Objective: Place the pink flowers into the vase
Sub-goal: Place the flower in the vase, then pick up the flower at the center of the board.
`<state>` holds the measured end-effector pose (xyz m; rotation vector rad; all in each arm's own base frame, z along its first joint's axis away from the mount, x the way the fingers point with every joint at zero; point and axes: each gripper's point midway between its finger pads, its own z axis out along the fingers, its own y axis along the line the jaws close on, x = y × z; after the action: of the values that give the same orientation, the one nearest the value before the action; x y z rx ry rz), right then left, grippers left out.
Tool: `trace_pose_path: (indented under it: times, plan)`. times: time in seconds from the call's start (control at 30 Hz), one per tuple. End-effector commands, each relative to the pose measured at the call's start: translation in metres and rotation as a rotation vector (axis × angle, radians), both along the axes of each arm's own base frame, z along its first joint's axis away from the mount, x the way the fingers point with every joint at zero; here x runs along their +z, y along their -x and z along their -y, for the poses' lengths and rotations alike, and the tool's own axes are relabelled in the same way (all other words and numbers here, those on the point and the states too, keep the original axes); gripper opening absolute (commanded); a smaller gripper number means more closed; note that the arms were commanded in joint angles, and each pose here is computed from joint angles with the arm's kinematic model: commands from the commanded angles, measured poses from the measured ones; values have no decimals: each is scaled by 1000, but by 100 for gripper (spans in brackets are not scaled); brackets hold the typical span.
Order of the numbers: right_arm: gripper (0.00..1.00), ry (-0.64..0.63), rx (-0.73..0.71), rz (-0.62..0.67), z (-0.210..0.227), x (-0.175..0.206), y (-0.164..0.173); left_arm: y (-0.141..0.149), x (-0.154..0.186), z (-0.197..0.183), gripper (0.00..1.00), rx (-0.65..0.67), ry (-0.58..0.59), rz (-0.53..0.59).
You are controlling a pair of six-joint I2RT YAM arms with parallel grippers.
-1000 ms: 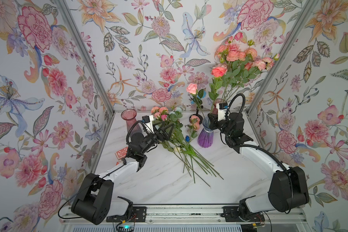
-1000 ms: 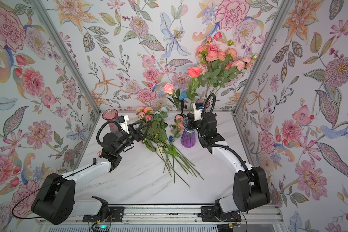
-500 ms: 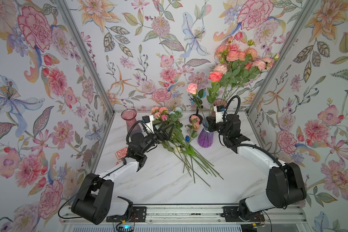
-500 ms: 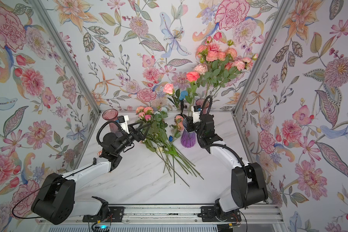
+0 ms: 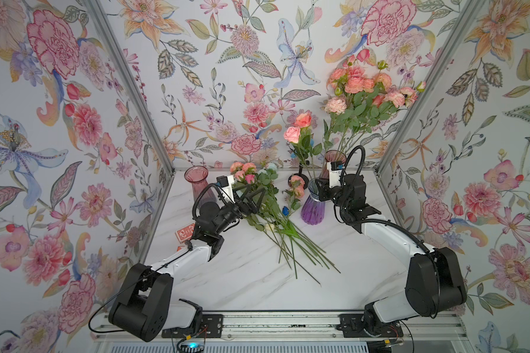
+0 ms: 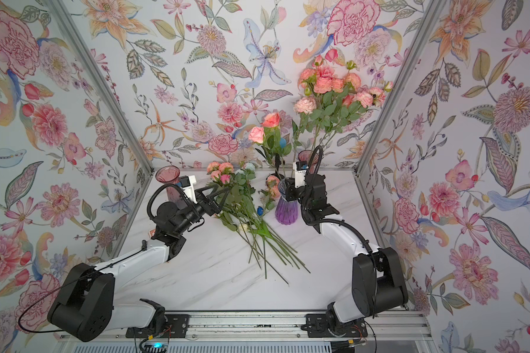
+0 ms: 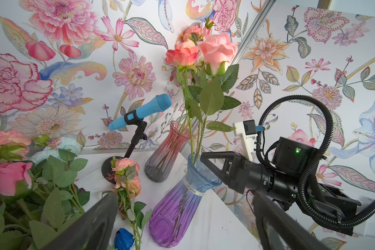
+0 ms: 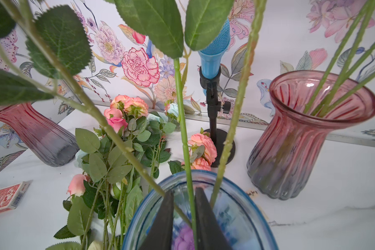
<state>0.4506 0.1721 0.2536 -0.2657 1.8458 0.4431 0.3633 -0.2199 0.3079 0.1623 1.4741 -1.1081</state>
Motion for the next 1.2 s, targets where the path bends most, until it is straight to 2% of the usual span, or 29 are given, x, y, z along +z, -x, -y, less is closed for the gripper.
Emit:
trace_pose_path:
  times: [0.0, 0.07, 0.23, 0.33, 0.47, 0.53, 0.67, 0.73, 0.9, 1.07, 1.17]
  plan:
    - [22, 16, -3, -2, -1, -2, 2, -3, 9, 1, 100, 10, -2, 23]
    - [25, 14, -7, -1, 0, -2, 3, -5, 6, 2, 100, 14, -14, 10]
    - [39, 14, -11, 5, 0, 2, 6, -10, 0, 3, 100, 24, -38, -12]
    - [48, 21, -9, 8, 1, 6, 8, -20, -16, 4, 100, 56, -101, -65]
    - [63, 31, -41, 25, 7, 12, 12, -33, -37, 3, 100, 95, -166, -141]
    - [74, 31, -50, 28, 10, 13, 15, -40, -50, 5, 100, 113, -212, -184]
    - [94, 26, -57, 38, 12, 19, 21, -45, -69, 16, 100, 95, -270, -228]
    - [100, 21, -84, 40, 18, 20, 24, -47, -84, 25, 100, 73, -319, -261]
    - [99, -2, -127, 60, 30, 31, 39, -46, -134, 51, 100, 28, -476, -367]
    - [100, -35, -131, 92, 39, 52, 67, -39, -181, 82, 100, -53, -613, -482]
    - [99, -47, -126, 108, 42, 61, 83, -35, -199, 96, 96, -91, -690, -515]
